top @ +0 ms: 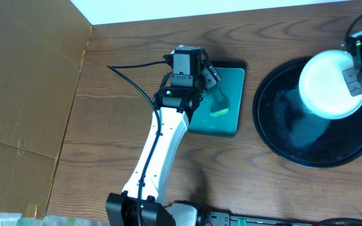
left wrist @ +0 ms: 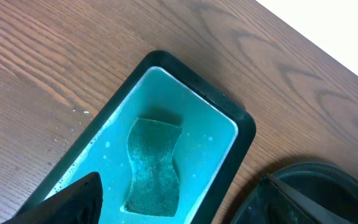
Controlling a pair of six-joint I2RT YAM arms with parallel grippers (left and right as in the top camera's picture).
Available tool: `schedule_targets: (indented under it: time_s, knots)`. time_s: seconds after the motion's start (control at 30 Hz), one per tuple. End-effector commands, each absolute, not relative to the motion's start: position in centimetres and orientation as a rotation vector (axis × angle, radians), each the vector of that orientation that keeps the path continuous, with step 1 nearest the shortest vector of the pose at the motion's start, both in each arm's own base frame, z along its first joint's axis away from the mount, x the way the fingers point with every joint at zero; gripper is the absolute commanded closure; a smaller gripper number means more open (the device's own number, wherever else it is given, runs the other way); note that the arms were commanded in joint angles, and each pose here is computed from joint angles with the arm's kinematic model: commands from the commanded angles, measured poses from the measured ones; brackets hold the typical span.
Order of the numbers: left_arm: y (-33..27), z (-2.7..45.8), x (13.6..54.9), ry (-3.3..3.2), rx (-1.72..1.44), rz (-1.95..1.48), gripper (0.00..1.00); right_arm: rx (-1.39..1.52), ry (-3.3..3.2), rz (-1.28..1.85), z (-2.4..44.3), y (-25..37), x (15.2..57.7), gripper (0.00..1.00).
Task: Clean dirty plates on tray and stack at the side
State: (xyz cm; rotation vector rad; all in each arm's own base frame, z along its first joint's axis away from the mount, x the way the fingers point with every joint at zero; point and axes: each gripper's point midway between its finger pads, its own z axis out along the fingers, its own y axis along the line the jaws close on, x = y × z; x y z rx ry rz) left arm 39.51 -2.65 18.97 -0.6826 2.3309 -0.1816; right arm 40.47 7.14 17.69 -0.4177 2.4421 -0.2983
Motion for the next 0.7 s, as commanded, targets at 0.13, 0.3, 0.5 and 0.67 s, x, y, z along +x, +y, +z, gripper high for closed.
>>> schedule_targets:
  time_s: [0.13, 0.3, 0.5, 0.67]
  knots:
    - [-2.4, 19.3, 39.7, 2.321, -0.687, -0.171, 0.2, -0.407, 2.093, -1.015, 27.0, 5.8, 38.9, 0.99]
    - [-2.4, 19.3, 39.7, 2.321, -0.687, -0.171, 0.2, -0.594, 1.97, -1.152, 28.9, 9.0, 38.3, 0.99]
    - [-2.4, 19.3, 39.7, 2.321, -0.687, -0.171, 0.2, -0.695, 1.856, -1.26, 31.1, 11.3, 37.9, 0.99]
    - [-2.4, 19.3, 39.7, 2.321, -0.687, -0.171, 0.2, -0.756, 1.802, -1.277, 31.9, 13.0, 37.5, 0.99]
